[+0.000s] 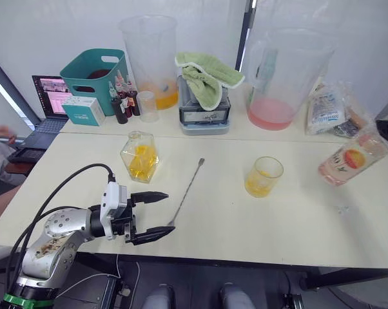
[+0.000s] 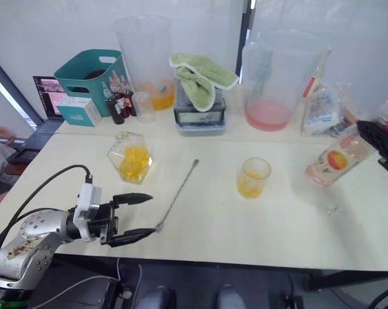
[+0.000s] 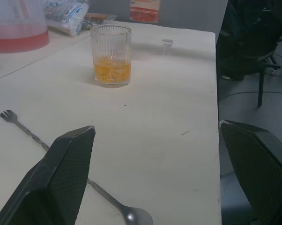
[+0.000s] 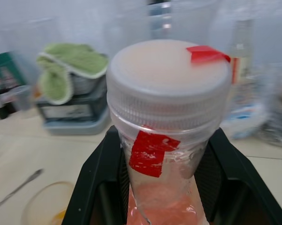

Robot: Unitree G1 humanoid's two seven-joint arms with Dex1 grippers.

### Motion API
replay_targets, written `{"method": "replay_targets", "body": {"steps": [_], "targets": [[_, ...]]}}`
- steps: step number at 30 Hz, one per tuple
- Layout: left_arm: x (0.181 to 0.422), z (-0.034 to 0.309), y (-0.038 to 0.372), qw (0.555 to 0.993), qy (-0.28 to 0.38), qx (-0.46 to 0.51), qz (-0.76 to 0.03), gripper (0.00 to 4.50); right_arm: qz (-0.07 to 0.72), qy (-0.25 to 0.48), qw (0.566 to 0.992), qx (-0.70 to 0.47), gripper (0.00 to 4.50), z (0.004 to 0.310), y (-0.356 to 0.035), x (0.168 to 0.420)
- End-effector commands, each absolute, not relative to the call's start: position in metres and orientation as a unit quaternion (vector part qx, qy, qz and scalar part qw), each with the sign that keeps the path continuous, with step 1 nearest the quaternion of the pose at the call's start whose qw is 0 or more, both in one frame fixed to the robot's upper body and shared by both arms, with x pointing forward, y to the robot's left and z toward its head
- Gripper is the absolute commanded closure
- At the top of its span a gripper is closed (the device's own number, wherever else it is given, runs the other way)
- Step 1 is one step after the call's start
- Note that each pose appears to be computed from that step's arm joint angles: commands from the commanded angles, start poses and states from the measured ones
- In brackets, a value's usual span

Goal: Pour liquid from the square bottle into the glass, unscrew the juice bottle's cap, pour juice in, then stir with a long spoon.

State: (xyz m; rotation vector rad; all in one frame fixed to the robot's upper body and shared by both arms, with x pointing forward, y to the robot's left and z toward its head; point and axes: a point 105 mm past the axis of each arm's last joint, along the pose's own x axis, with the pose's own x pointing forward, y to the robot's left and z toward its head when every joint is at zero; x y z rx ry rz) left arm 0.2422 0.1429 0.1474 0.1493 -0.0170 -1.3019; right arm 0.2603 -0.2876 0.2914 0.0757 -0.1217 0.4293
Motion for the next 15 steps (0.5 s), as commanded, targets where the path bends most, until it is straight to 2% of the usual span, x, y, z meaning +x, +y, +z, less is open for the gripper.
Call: {"method": "replay_targets", "body": {"steps": [1,4,7,10,15], "targets": [[0.241,0.151,0.142,0.785,-0.016,0.082,-0.614,0.00,0.303,-0.098,0.948,0.019,3.17,0.308,-0.251,0.241],[0.240,0.151,0.141,0.782,-0.016,0.086,-0.617,0.00,0.371,-0.089,0.925,0.009,3.17,0.300,-0.219,0.233],[0.241,0.153,0.140,0.779,-0.017,0.089,-0.621,0.00,0.447,-0.073,0.891,-0.014,3.17,0.281,-0.168,0.231],[0.242,0.154,0.139,0.776,-0.019,0.091,-0.624,0.00,0.470,-0.065,0.879,-0.038,3.17,0.267,-0.143,0.235],[0.244,0.155,0.139,0.773,-0.020,0.092,-0.627,0.00,0.477,-0.073,0.875,-0.049,3.17,0.252,-0.129,0.242]]}}
